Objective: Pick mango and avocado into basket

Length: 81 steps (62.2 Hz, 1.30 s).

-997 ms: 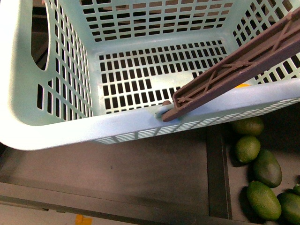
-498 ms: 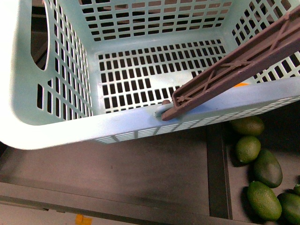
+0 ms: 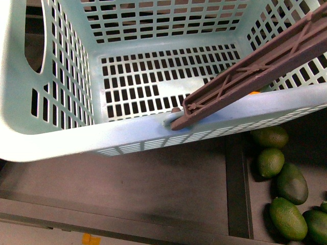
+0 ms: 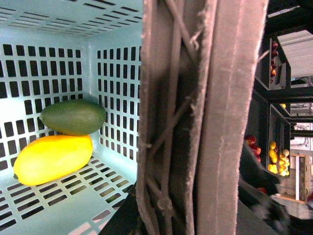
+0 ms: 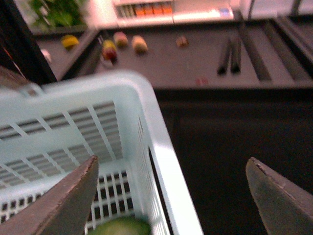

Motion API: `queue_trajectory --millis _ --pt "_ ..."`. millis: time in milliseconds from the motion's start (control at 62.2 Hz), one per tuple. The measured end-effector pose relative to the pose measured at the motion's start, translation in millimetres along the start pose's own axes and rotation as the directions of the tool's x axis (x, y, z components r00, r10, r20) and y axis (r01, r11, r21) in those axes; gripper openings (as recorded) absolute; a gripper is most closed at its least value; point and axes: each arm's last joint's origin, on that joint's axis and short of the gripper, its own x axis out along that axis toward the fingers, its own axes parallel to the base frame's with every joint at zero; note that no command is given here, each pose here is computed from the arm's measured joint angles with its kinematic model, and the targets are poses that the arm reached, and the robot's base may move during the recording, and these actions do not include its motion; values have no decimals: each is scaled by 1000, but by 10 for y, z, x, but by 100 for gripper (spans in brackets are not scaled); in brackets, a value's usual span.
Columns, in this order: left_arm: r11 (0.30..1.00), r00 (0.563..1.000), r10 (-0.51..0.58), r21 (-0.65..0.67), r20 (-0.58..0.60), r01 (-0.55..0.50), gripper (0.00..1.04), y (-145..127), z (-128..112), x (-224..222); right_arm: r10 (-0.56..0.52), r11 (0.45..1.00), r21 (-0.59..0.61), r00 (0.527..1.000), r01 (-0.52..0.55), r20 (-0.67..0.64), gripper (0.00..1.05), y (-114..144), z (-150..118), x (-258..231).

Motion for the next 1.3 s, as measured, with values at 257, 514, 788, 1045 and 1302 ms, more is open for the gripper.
queue_trajectory --millis 257,514,788,1045,1302 --pt "1000 1000 -5 0 -7 5 16 -6 -9 2 14 998 -58 994 -7 112 42 -276 -340 -488" --pt "1000 1000 -1 0 -3 1 16 0 -3 4 32 997 -76 994 -24 105 2 -458 -676 -775" --pt "1000 1000 -2 0 -4 2 16 0 -3 3 11 997 -74 994 -3 106 2 -521 -846 -955" --pt "1000 1000 -2 0 -4 2 16 0 -3 3 11 997 -73 994 -3 105 2 -529 -945 -1077" --pt "1000 1000 -2 0 -4 2 16 0 -2 3 12 997 -74 993 -4 120 2 -537 -1042 -1176"
